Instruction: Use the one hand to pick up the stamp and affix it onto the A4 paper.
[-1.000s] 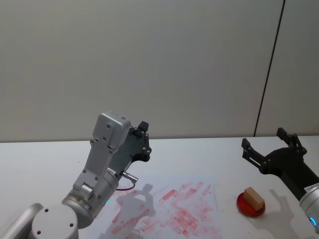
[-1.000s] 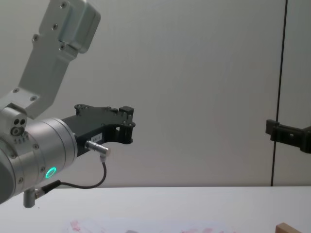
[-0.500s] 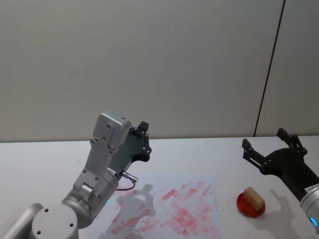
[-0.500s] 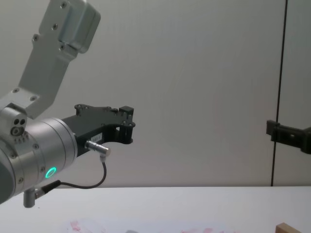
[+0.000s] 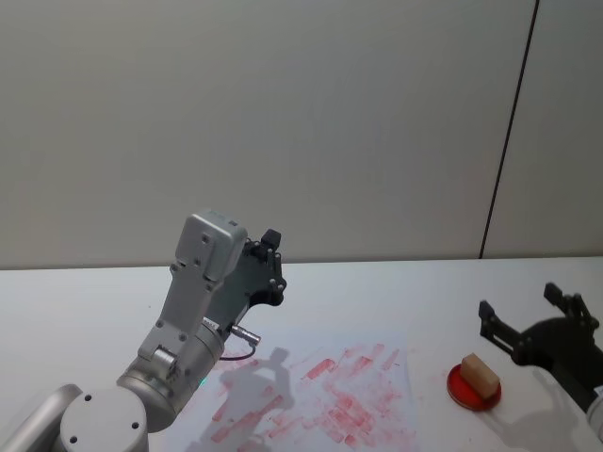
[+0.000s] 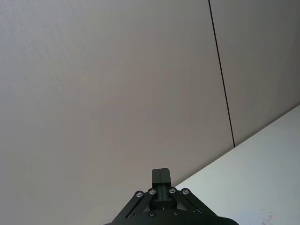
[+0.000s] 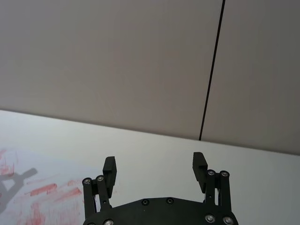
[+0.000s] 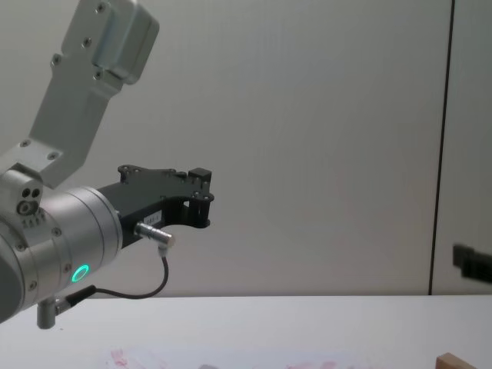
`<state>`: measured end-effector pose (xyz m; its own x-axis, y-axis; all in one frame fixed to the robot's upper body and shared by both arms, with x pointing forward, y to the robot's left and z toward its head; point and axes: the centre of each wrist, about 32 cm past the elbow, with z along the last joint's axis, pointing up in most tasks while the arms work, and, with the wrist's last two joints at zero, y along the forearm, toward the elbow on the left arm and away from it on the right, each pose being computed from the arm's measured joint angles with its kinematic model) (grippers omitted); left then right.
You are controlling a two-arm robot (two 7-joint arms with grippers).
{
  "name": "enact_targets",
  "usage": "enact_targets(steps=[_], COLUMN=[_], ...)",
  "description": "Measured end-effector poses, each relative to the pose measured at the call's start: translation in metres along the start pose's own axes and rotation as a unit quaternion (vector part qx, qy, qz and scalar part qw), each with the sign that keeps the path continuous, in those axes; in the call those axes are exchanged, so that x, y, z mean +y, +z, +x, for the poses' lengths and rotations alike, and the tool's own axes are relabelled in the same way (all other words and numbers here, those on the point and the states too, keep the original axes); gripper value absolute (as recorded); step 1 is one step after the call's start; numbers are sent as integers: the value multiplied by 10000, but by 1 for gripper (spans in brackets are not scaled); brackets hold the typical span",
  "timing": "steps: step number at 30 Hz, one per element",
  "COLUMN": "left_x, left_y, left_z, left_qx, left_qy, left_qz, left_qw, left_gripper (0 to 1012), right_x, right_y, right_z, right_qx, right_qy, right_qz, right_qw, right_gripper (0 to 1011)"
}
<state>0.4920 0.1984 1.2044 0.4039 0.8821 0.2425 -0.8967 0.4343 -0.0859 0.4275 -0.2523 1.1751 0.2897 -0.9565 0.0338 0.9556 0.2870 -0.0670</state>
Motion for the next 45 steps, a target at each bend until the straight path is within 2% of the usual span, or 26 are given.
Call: enact_targets(steps=[9, 19, 28, 39, 45], left_x=[0, 0, 0, 0, 0], left_y=[0, 0, 0, 0, 0], left_z=[0, 0, 0, 0, 0], left_qx=[0, 0, 0, 0, 0], left_qy=[0, 0, 0, 0, 0], left_qz=[0, 0, 0, 0, 0], left_qw=[10000, 10000, 10000, 10000, 10000], left_gripper=[0, 0, 0, 0, 0], right_x=[-18, 89, 190, 255, 274], right_y=[-85, -178, -251, -300, -314], right_z=[13, -14, -38, -55, -62], right_qx=[-3, -143, -265, -340, -360], right_qy=[20, 139, 166, 163, 166], right_qz=[-520, -1027, -1289, -1441, -1486], right_qw=[9986, 9945, 9912, 9888, 9881], right_gripper=[1001, 1001, 1001, 1001, 867])
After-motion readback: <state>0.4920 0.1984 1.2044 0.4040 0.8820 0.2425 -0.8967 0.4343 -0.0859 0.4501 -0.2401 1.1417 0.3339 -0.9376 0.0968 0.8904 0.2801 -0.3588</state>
